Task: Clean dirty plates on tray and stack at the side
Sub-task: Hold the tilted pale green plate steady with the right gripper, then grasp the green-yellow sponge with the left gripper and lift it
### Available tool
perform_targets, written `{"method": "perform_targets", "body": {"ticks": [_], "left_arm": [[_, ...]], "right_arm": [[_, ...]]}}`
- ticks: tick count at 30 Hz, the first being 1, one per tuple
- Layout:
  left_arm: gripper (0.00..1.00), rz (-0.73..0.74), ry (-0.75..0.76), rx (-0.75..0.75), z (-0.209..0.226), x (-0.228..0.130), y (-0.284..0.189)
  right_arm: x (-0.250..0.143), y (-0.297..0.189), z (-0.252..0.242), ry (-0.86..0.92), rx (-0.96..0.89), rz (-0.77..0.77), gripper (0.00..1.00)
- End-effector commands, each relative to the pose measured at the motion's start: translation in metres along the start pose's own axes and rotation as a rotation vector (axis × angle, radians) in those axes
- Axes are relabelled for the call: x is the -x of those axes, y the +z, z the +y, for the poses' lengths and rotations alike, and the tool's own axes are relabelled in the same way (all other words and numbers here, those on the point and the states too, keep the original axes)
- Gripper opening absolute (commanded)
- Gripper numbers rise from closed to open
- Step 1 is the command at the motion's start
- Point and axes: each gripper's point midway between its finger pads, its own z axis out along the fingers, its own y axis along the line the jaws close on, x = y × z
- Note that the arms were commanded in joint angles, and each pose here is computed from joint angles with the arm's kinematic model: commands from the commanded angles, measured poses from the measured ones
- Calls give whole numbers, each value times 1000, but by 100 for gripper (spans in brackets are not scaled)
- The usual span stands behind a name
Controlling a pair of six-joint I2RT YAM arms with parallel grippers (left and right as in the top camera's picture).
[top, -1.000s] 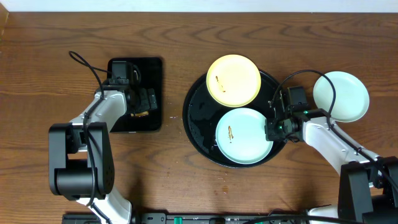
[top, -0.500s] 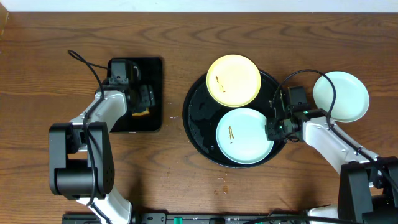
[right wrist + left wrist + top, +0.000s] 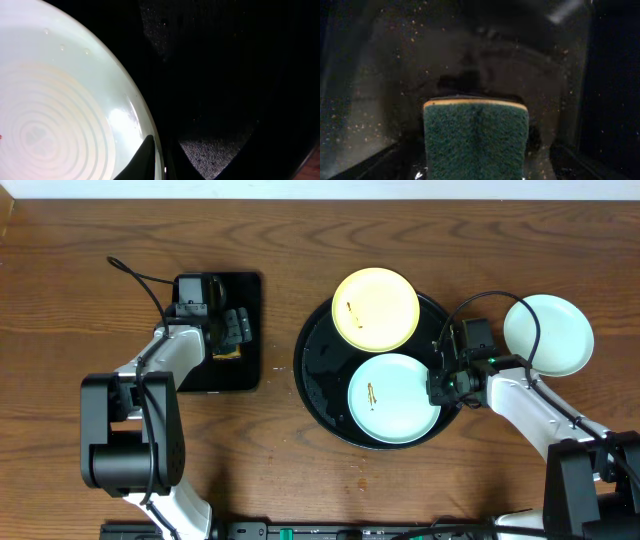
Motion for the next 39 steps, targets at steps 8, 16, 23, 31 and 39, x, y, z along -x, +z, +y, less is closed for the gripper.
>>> {"method": "perform_targets", "body": {"ticks": [8,16,23,31,39], "left_arm": [[89,10,1,16,4,-5,12],[34,41,4,30,9,-17,34],[64,39,22,67,16,-16,34],[76,173,20,92,22,-49,30],[11,199,19,96,23,-55,28]], "right_arm": [[-3,3,-2,8,-10,7,8],[-3,3,-2,8,-10,7,9],[-3,3,-2,8,-10,7,9],[-3,3,-2,8,-11,8,11],[-3,3,-1,8,-7,8,11]]}}
